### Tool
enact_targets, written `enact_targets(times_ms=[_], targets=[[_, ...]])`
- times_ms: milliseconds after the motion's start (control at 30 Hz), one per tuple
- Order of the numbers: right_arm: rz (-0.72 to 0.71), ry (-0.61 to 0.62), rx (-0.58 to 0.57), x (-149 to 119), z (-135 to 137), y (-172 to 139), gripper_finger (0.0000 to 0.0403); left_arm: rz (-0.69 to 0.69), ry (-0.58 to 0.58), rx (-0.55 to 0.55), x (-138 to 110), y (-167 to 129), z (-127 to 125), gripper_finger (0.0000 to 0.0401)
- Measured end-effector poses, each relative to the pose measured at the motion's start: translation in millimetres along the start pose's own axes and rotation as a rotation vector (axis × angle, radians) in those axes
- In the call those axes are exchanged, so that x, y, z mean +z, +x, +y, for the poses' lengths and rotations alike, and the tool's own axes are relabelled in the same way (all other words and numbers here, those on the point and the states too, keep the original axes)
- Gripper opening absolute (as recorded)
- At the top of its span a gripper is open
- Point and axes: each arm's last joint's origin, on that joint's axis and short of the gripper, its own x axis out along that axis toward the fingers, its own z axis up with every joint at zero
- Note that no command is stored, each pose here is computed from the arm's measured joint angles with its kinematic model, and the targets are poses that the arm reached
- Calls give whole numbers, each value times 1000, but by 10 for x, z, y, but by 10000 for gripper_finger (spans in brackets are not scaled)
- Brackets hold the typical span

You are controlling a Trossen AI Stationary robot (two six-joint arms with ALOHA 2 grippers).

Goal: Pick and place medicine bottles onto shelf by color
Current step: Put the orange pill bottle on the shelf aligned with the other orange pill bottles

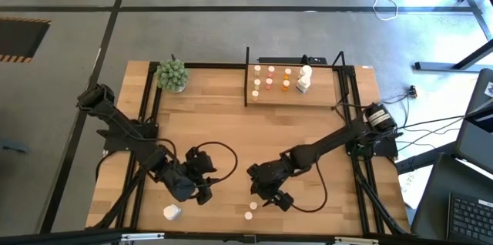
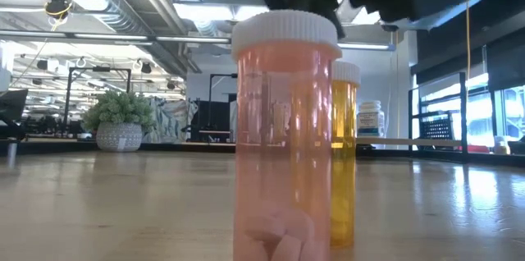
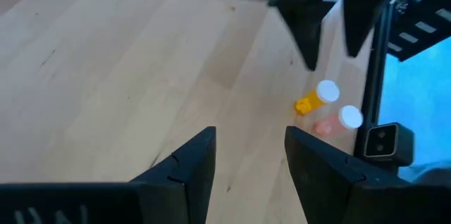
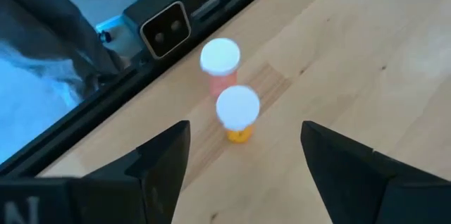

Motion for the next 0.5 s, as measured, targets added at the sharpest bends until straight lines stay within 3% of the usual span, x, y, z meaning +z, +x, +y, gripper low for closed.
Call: enact_targets(times_ms=[500], targets=[[0,-7,21,-156,-21,361,273,-5,-4,-15,-6,-9,-21,164]])
